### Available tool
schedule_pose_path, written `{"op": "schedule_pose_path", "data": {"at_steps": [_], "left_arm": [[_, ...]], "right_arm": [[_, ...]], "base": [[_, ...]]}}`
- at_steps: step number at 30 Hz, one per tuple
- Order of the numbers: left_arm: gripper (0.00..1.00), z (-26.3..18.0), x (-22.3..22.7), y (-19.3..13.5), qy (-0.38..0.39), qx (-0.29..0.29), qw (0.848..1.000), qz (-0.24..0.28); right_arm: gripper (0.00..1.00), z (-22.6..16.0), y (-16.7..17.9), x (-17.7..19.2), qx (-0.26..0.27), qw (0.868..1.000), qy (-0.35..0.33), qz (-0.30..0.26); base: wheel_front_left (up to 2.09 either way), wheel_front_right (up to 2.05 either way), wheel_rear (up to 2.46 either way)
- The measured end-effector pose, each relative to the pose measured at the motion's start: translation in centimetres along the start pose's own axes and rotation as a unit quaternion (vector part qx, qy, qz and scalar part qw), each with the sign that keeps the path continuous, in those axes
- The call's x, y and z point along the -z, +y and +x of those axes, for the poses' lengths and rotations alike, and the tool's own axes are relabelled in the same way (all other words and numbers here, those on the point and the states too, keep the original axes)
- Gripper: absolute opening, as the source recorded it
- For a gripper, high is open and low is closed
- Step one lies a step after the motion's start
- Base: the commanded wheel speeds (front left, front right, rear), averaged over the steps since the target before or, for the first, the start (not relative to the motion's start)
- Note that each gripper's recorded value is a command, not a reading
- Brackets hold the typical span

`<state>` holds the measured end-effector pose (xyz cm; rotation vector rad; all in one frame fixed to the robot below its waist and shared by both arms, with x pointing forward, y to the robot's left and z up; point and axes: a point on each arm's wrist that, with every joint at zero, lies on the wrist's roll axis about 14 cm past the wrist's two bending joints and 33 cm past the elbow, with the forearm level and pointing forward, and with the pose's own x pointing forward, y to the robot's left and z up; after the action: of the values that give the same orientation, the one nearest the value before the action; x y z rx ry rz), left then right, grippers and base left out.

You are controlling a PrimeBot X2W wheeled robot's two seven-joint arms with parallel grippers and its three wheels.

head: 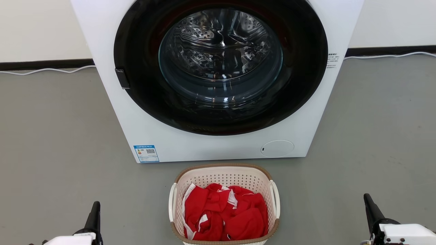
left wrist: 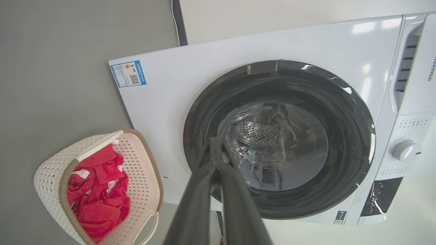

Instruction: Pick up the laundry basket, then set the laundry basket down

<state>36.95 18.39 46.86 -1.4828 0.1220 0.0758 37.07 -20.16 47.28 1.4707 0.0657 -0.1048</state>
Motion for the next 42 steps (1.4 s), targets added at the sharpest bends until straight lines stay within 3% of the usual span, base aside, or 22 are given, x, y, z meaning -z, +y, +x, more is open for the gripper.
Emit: {"op": "schedule_pose_path", "data": {"at_steps": [10, 42], "left_arm": [[0.00, 0.4, -0.3, -1.0, -0.001, 0.019, 0.999, -0.047], [0.00, 0.5, -0.4, -1.0, -0.002, 0.020, 0.999, -0.048]], "right_arm": [[0.00, 0.4, 0.7, -0.2, -0.013, 0.998, 0.002, 0.055], [0.00, 0.3, 0.7, -0.3, -0.013, 0.998, 0.001, 0.055]], "base": [[0.00, 0.00, 0.00], [0.00, 0.00, 0.00]]}}
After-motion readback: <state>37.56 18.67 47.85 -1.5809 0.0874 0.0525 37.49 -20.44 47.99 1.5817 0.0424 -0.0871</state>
